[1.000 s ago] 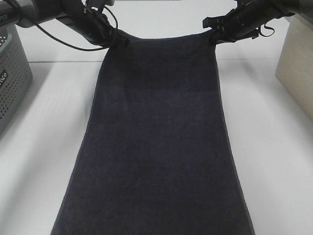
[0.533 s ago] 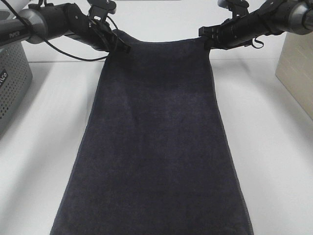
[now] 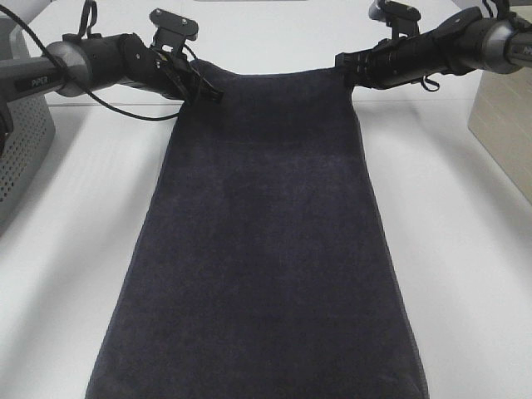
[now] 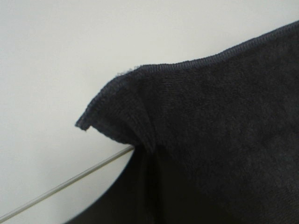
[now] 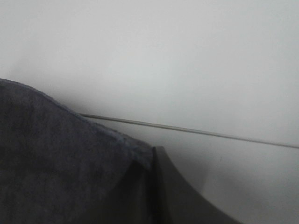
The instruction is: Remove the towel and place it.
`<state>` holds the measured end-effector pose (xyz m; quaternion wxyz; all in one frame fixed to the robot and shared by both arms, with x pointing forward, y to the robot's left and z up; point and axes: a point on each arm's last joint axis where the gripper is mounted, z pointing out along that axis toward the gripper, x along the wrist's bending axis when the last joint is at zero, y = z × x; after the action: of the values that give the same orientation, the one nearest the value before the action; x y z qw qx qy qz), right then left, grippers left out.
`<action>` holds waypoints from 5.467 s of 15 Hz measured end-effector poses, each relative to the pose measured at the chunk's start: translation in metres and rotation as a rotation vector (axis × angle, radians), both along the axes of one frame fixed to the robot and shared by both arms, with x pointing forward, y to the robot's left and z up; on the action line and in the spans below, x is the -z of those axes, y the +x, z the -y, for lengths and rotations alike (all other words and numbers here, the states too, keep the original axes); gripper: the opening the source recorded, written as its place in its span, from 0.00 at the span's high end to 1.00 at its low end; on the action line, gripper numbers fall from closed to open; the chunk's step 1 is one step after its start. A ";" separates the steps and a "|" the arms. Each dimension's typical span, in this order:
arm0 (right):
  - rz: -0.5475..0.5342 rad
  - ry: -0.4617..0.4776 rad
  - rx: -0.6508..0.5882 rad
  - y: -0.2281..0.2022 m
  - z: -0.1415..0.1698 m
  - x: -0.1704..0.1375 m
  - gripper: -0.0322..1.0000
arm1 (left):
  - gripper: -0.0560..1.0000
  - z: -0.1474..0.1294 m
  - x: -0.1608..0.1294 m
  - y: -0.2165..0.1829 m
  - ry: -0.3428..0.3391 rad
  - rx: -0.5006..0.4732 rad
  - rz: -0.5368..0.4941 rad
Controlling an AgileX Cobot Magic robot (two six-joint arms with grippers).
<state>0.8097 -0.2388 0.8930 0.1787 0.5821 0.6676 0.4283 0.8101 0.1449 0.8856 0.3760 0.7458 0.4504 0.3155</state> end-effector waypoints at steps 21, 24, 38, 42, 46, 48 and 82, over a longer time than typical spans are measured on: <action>-0.008 -0.014 0.030 0.002 -0.007 0.033 0.79 | 0.77 -0.002 0.029 0.005 0.006 -0.029 0.074; -0.004 -0.016 0.033 0.002 -0.007 0.033 0.48 | 0.62 -0.003 0.034 0.006 0.004 -0.037 0.093; -0.384 -0.129 -0.097 -0.091 -0.002 -0.175 0.24 | 0.21 -0.021 -0.166 -0.069 -0.039 -0.148 -0.419; -0.288 -0.141 0.033 -0.127 0.043 -0.250 0.24 | 0.20 -0.085 -0.255 -0.106 -0.074 -0.276 -0.382; -0.218 -0.171 0.121 -0.151 0.074 -0.285 0.24 | 0.20 -0.157 -0.290 -0.130 -0.097 -0.417 -0.338; -0.209 -0.160 0.117 -0.176 0.071 -0.299 0.24 | 0.20 -0.165 -0.294 -0.149 -0.098 -0.425 -0.361; 0.153 -0.231 0.067 -0.575 0.037 -0.146 0.24 | 0.20 -0.150 -0.170 -0.581 -0.124 -0.350 0.047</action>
<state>0.2348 -0.2754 1.0393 0.3090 0.5453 0.6771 0.3857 0.2294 0.2948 1.0554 0.3708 0.6241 0.5829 0.3651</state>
